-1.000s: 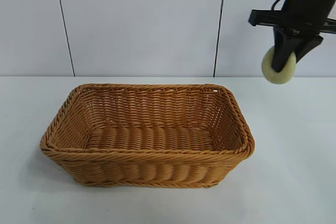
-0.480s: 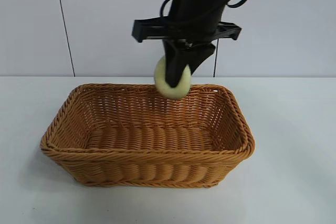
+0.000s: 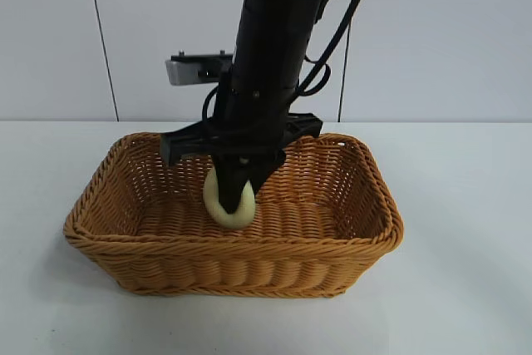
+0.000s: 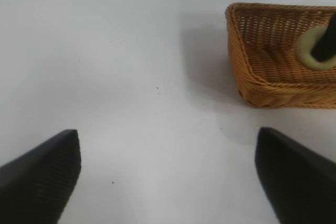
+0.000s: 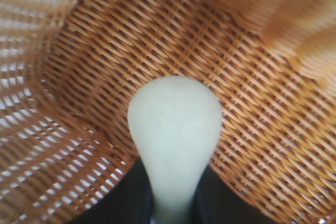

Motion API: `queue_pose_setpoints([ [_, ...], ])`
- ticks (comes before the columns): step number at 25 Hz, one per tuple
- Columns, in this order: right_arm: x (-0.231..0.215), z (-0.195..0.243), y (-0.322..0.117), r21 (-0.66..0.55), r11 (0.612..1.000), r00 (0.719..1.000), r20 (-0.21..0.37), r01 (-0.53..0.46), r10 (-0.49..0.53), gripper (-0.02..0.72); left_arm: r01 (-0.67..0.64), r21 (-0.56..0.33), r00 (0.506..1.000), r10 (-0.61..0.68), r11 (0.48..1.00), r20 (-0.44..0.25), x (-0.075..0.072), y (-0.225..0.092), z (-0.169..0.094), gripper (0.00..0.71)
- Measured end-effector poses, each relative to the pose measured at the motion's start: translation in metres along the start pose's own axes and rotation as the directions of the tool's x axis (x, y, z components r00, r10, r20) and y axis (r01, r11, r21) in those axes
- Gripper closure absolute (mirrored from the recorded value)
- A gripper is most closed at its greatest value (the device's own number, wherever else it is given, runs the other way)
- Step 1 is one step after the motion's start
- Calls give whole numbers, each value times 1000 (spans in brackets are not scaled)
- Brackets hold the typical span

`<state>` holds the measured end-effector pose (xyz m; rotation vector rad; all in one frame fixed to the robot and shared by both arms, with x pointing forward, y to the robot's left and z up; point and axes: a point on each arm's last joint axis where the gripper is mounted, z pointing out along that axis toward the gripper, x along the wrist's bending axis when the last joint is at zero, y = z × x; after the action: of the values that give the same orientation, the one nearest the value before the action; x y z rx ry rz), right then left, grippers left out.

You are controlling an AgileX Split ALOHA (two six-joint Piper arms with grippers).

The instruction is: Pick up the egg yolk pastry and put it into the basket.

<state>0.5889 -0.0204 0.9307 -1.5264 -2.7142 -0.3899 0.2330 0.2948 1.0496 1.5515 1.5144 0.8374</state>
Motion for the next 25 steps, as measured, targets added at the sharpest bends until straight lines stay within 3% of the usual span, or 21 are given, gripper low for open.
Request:
queue_pose_setpoints([
  [2,0,-5,3,8,1000,1000,5,8,-8,177,0,0,1000,0,1000,0,0,0,0,15],
  [5,1,-25,14,3,1000,999,34,31,-31,125,0,0,1000,0,1000,0,0,0,0,15],
  [11,-9,-83,43,-91,996,988,152,-1,15,113,0,1,1000,0,1000,0,0,0,0,15],
  [18,-72,-114,53,-170,975,965,198,-141,174,113,0,1,1000,0,1000,0,0,0,0,14],
  [25,-167,-129,39,-205,926,900,245,-316,361,113,0,1,1000,0,1000,0,0,0,0,14],
])
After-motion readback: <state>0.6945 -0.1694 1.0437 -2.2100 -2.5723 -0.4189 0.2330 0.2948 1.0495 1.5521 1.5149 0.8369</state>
